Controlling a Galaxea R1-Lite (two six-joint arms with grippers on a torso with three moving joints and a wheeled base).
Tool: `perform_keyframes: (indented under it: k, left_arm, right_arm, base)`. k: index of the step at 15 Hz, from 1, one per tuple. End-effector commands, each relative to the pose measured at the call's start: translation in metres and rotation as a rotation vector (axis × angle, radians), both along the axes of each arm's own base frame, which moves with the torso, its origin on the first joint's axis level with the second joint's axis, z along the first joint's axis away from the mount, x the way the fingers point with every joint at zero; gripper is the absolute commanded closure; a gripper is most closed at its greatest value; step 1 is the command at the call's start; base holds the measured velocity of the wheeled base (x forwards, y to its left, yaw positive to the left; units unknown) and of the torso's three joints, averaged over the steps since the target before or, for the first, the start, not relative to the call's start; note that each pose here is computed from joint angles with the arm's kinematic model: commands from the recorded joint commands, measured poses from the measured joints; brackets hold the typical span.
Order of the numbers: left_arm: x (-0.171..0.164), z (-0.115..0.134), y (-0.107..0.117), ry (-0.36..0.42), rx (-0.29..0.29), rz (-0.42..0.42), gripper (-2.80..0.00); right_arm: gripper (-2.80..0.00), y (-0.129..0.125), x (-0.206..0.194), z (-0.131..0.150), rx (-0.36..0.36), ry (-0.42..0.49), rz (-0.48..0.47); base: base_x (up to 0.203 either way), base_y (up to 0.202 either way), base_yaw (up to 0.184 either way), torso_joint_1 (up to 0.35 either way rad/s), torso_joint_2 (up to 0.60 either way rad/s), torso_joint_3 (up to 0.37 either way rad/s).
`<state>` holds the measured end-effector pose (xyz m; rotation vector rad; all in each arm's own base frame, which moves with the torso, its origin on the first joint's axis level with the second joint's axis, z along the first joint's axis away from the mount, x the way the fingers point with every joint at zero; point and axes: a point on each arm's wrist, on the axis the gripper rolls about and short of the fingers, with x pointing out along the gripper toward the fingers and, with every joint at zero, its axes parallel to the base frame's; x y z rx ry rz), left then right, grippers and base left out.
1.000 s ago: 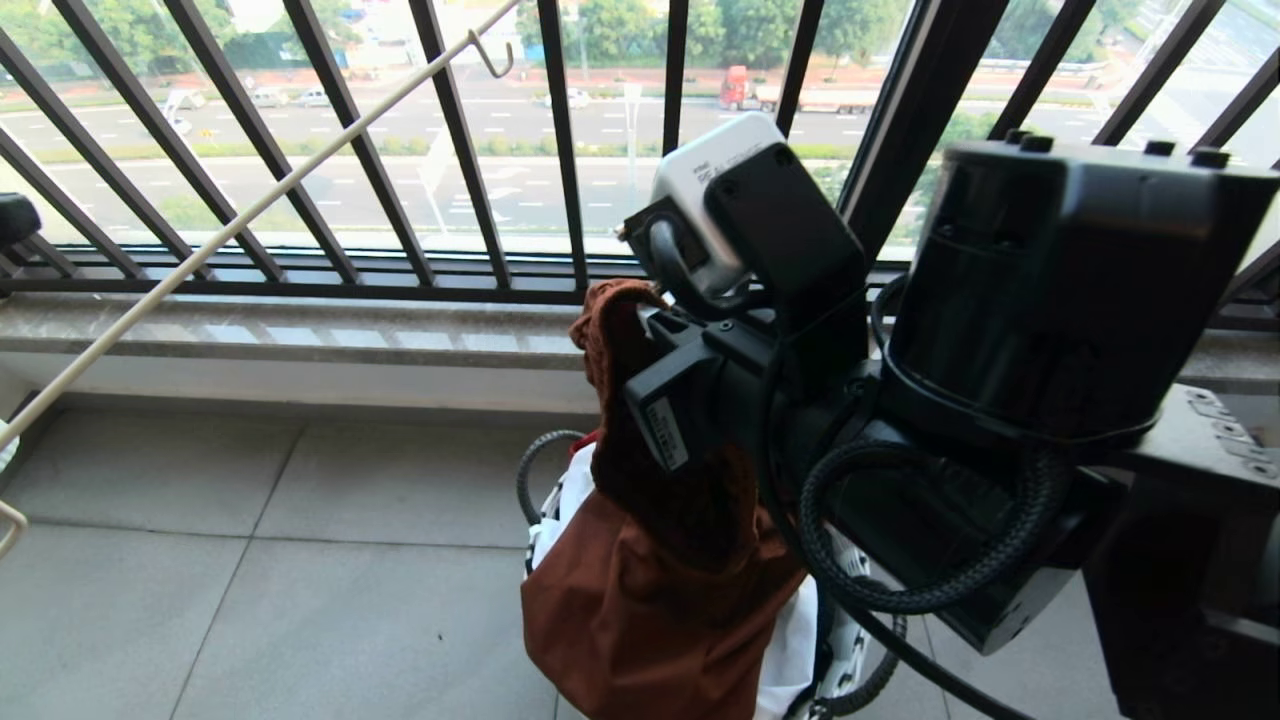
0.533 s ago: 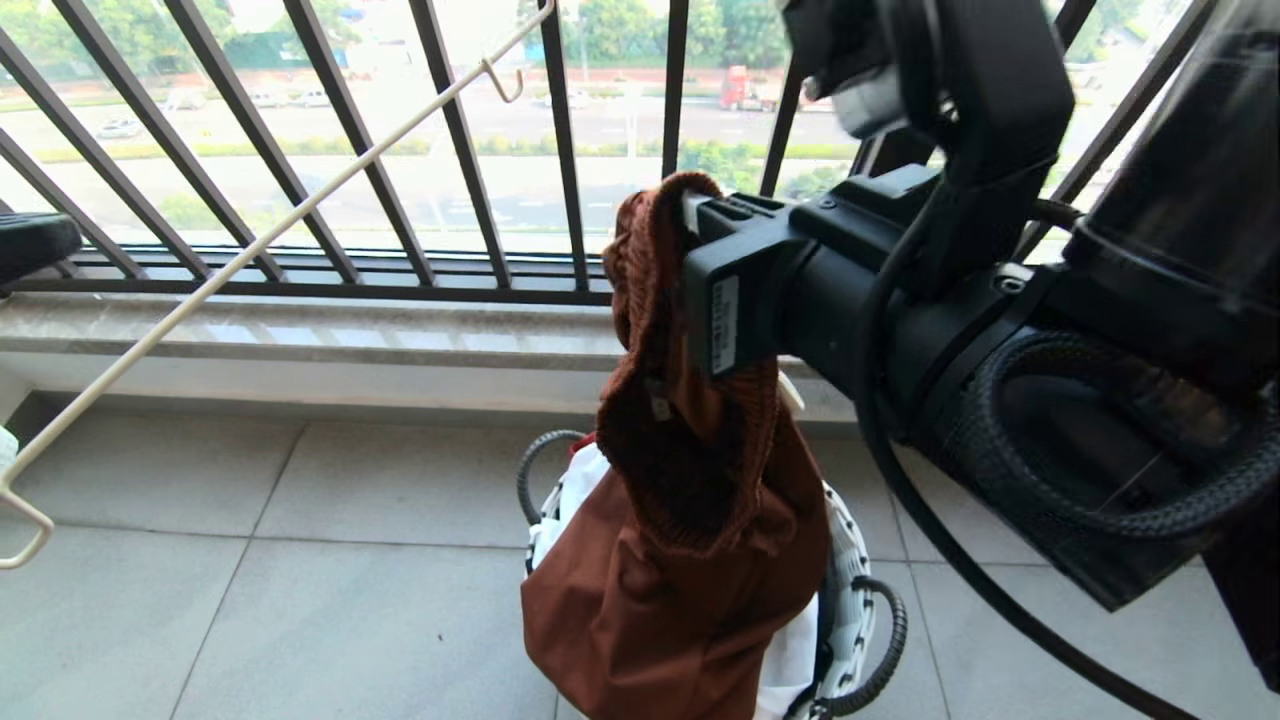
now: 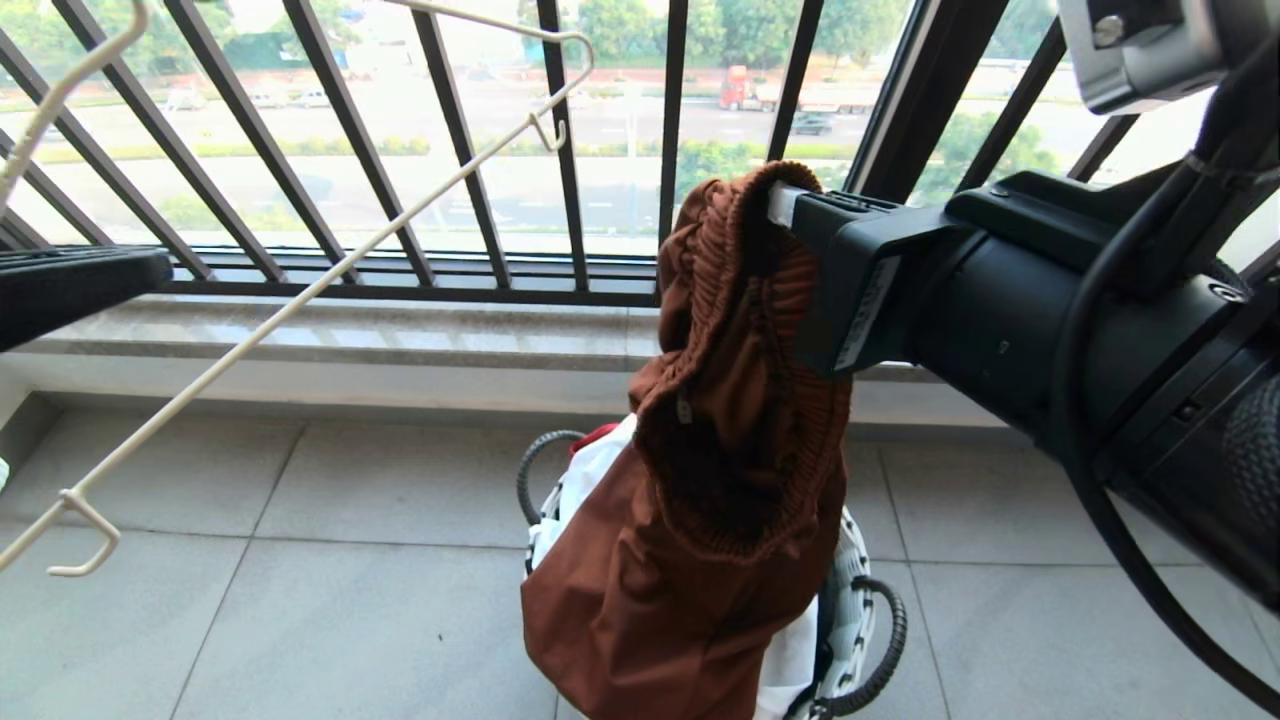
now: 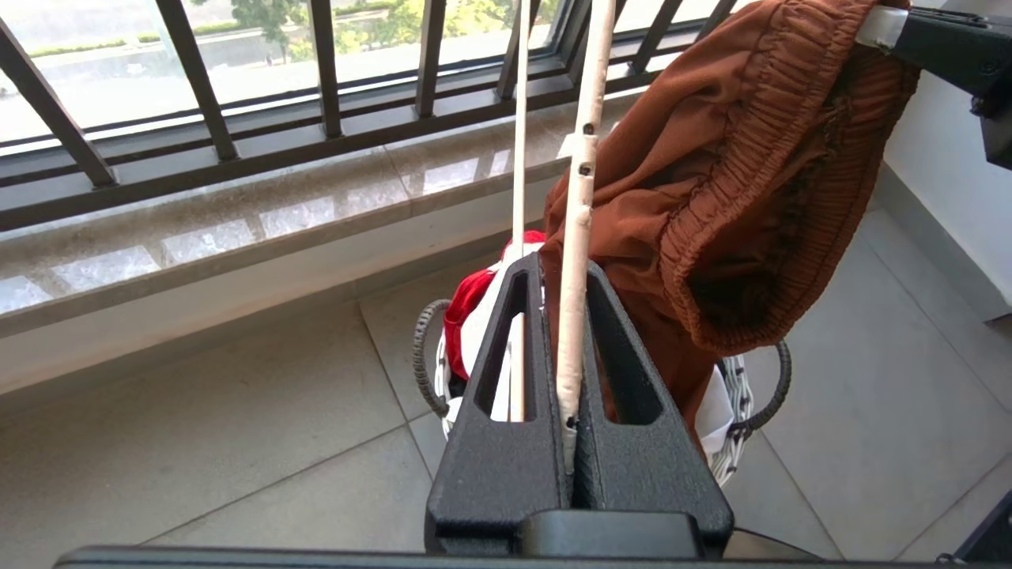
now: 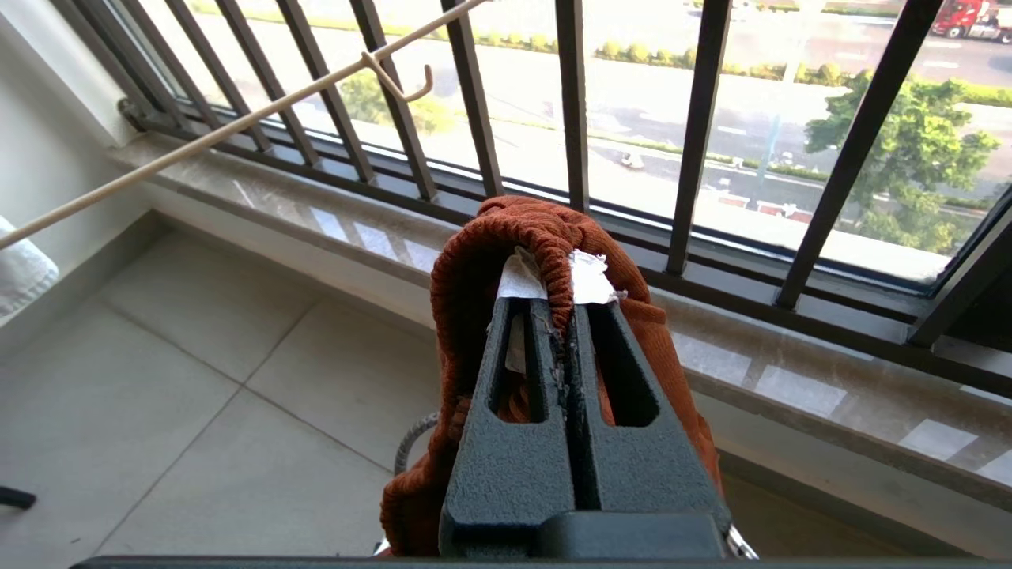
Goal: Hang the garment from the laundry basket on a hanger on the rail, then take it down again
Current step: Pick up clothes from the basket
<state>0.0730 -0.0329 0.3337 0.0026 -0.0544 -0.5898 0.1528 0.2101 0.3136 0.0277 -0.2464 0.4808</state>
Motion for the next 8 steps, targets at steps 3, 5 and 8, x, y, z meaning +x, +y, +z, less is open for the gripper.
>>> perform_keyframes:
  k: [3, 5, 8]
  left_arm:
    - [0.0078, -0.0019, -0.003, 0.023, 0.009, -0.002, 0.0]
    - [0.006, -0.0013, -0.0023, 0.017, 0.004, -0.002, 0.0]
    - [0.0075, 0.0057, -0.0028, -0.013, -0.089, -0.009, 0.0]
  right_arm:
    - [0.0, -0.0128, 0.0049, -0.0012, 0.007, -0.002, -0.001]
    - [0.0, -0.0123, 0.0063, -0.0033, 0.01, 0.006, 0.01]
    - [0.0, -0.0096, 0.0079, -0.0067, 0.0, 0.014, 0.011]
  base:
    - [0.0, 0.0, 0.0, 0.0, 0.0, 0.0]
    - [0.0, 0.0, 0.0, 0.0, 0.0, 0.0]
    - [0.0, 0.0, 0.0, 0.0, 0.0, 0.0]
